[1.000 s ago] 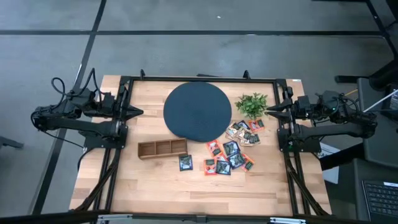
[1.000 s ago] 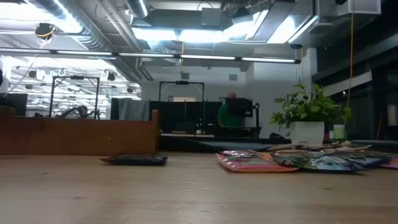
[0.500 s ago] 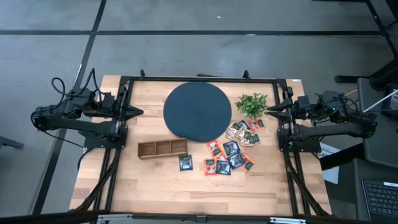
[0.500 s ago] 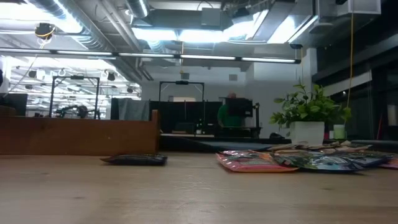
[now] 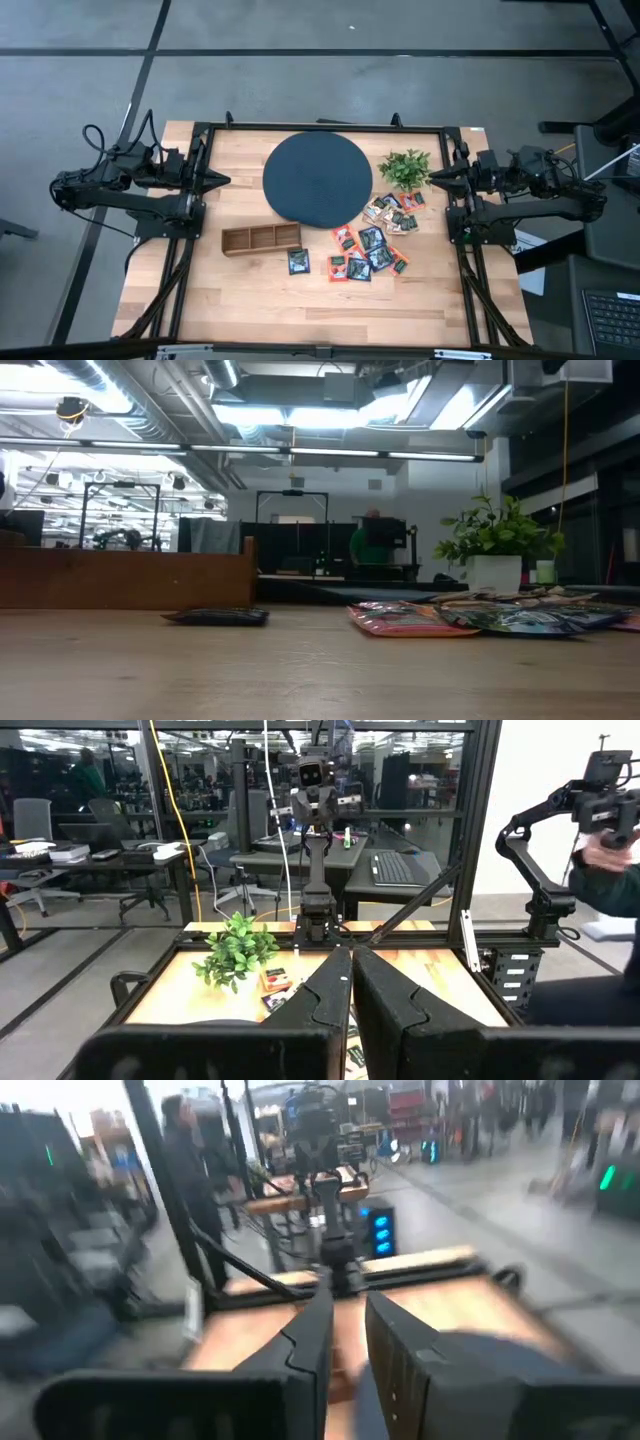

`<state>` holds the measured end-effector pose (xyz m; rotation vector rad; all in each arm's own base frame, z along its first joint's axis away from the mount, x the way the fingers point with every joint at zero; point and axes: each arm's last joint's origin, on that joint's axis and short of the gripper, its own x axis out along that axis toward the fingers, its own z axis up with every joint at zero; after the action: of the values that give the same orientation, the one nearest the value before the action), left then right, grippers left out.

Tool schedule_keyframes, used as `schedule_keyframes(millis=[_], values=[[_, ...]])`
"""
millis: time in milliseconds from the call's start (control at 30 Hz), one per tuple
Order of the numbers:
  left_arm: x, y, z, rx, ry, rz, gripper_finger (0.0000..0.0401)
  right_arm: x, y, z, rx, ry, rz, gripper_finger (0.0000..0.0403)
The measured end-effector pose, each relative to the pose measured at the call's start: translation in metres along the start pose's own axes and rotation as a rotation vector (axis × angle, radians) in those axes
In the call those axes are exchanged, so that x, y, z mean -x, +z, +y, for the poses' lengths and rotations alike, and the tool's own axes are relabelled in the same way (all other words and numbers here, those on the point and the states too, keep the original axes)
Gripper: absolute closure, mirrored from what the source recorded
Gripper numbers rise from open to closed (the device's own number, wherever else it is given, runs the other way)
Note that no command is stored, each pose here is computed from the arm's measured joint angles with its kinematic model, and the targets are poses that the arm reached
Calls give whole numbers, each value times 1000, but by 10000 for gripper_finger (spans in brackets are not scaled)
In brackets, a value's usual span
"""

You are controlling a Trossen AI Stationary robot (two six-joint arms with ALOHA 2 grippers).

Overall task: Pick & Place Tea
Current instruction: Put the blue tea bag into the middle section of the wooden organizer

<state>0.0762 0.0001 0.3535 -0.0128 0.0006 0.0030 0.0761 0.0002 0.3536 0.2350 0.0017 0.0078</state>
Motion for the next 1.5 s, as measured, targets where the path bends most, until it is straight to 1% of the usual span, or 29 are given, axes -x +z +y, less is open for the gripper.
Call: schedule_keyframes(millis=[67,133,267,300,433,633,767,900,1033,1267,1400,1500], values=[[0,0,0,0,0,0,390,0,1,0,-131,3,-5,336],[0,0,0,0,0,0,390,-1,2,1,-220,7,-19,336],[0,0,0,0,0,0,390,-6,3,0,-308,-11,-53,336],[0,0,0,0,0,0,390,-9,3,0,-309,-10,-60,336],[0,0,0,0,0,0,390,-32,1,1,-252,32,-19,336],[0,0,0,0,0,0,390,-77,-14,1,-157,132,138,336],[0,0,0,0,0,0,390,-94,-24,1,-83,210,219,336],[0,0,0,0,0,0,390,-102,-32,-1,-13,207,279,336],[0,0,0,0,0,0,390,-109,-35,-2,42,165,416,336],[0,0,0,0,0,-1,390,-118,-29,-4,115,29,786,336],[0,3,0,-15,3,-32,390,-119,-31,-8,155,-106,941,336],[0,3,0,-20,1,-34,390,-122,-38,-10,154,-135,995,336]])
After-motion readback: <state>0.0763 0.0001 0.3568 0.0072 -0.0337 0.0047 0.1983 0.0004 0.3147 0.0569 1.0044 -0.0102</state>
